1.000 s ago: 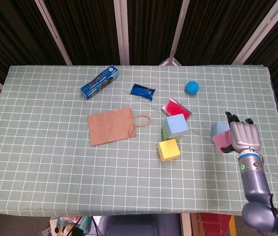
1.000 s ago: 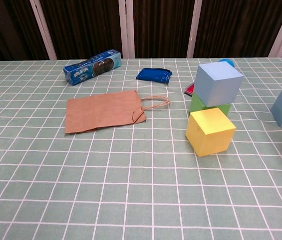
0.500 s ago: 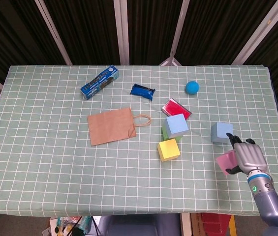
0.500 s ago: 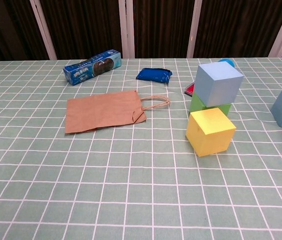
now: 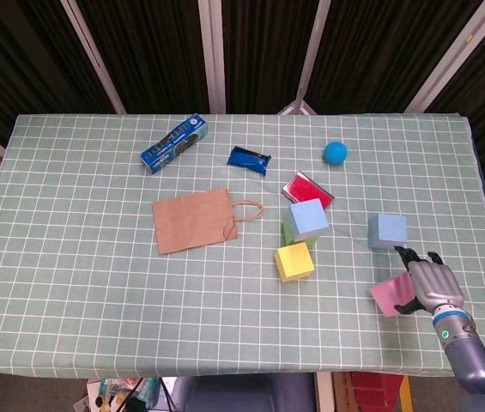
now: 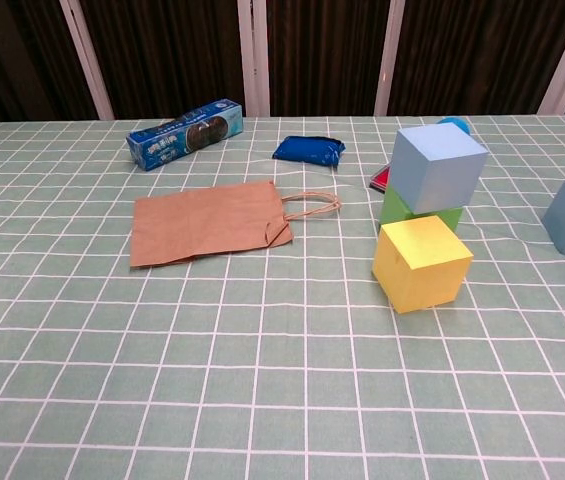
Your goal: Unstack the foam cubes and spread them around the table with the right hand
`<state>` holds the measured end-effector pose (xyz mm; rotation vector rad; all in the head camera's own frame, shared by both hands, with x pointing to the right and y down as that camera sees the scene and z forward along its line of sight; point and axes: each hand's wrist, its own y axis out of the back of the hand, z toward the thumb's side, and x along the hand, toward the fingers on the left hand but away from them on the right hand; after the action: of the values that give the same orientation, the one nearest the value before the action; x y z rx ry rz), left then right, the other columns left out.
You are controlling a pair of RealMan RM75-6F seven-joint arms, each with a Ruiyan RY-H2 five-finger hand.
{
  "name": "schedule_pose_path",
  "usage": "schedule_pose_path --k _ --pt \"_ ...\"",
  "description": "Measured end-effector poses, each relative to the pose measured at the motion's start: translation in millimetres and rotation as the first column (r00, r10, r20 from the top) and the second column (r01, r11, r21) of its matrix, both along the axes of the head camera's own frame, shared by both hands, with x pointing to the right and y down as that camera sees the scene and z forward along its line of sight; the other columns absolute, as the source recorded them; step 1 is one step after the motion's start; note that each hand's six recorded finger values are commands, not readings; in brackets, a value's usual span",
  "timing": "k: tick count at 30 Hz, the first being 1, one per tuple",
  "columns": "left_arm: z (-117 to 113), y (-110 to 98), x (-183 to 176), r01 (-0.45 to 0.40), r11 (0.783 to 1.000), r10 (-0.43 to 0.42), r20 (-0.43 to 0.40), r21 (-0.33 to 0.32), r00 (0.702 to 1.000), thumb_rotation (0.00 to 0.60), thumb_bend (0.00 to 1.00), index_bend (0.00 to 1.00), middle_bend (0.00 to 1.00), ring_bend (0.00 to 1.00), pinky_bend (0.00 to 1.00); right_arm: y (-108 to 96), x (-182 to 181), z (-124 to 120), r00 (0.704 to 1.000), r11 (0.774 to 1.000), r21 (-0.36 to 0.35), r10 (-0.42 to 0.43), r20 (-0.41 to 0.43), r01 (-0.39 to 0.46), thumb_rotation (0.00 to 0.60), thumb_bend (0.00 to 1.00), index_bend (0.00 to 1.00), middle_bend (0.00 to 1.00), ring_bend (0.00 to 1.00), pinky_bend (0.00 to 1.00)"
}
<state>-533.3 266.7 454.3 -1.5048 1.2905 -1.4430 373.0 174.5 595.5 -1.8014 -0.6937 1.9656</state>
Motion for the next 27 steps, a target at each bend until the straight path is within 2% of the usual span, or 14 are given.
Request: schedule_pose_path --k 9,13,16,20,27 --pt "-0.5 -0.4 -0.8 0.001 1.000 -0.001 -0.002 0.001 1.000 0.600 0.32 0.14 0.00 0.00 0.02 -6.0 -9.6 -4.2 0.999 0.999 0.047 -0.001 0.032 -0.001 0.600 0.13 0.00 0.02 0.12 0.02" --pt "-1.1 -0.1 -1.2 0.002 1.000 -0.002 -0.004 0.002 1.000 0.600 0.32 0.14 0.00 0.00 0.02 -17.7 -21.1 -12.5 0.997 0.993 0.120 -0.023 0.073 0.014 0.600 0.13 0.00 0.00 0.07 0.00" --pt "-1.6 -0.3 -2.1 0.006 1.000 -0.006 -0.005 0.005 1.000 0.600 0.32 0.14 0.00 0.00 0.02 -30.8 -35.6 -21.7 0.991 0.977 0.206 -0.074 0.109 0.050 0.600 0.13 0.00 0.00 0.00 0.00" --pt "-1.0 -0.4 -2.3 0.006 1.000 -0.006 -0.005 0.001 1.000 0.600 0.32 0.14 0.00 0.00 0.02 -52.0 -65.4 -34.8 0.970 0.938 0.326 -0.177 0.164 0.117 0.600 0.13 0.00 0.00 0.00 0.00" --pt "-1.3 -0.7 -3.7 0.014 1.000 -0.014 -0.005 0.002 1.000 0.600 0.32 0.14 0.00 0.00 0.02 -73.9 -108.4 -41.9 0.940 0.902 0.387 -0.282 0.193 0.191 0.600 0.13 0.00 0.00 0.00 0.00"
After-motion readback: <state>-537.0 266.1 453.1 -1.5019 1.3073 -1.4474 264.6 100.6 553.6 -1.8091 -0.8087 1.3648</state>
